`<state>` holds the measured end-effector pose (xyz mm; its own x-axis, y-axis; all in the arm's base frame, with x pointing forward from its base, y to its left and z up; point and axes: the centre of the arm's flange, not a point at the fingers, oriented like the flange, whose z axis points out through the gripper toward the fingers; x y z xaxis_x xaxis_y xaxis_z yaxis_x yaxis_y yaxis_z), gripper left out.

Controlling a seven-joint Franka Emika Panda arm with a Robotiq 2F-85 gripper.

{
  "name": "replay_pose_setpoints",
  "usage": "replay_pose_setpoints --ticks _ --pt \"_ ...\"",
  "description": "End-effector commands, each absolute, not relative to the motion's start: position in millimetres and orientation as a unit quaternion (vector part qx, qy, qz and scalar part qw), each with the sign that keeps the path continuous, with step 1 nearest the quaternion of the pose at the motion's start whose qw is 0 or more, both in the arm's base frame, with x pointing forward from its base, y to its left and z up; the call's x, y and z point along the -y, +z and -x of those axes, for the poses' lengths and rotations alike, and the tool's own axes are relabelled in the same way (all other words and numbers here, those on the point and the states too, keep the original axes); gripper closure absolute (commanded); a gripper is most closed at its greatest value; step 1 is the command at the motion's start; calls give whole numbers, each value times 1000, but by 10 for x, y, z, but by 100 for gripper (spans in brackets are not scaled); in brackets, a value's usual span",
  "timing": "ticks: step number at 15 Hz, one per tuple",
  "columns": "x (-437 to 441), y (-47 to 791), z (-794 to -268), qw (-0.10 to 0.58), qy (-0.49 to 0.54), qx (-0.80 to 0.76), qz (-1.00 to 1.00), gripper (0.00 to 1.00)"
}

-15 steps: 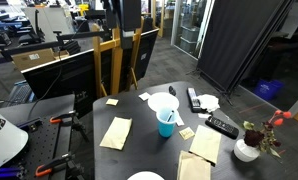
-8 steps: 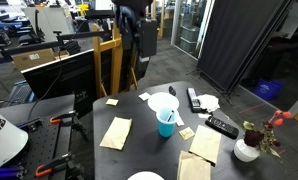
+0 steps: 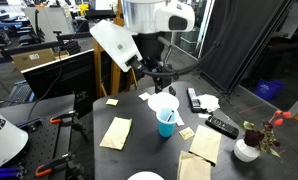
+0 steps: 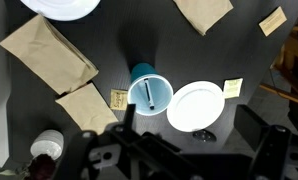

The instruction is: Remove the marker from the blue cup

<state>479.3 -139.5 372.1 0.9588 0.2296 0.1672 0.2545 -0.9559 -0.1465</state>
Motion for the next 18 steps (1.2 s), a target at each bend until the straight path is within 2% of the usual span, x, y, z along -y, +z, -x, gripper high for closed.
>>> replay_pose_setpoints --ticks 1,7,14,18 --pt "1339 3392 -4894 84 -98 157 979 0" --pt "1165 2961 -4998 26 -123 173 977 0" --pt "1042 2469 -5078 5 -121 171 978 0" --pt "1016 2457 -5049 13 -109 176 978 0"
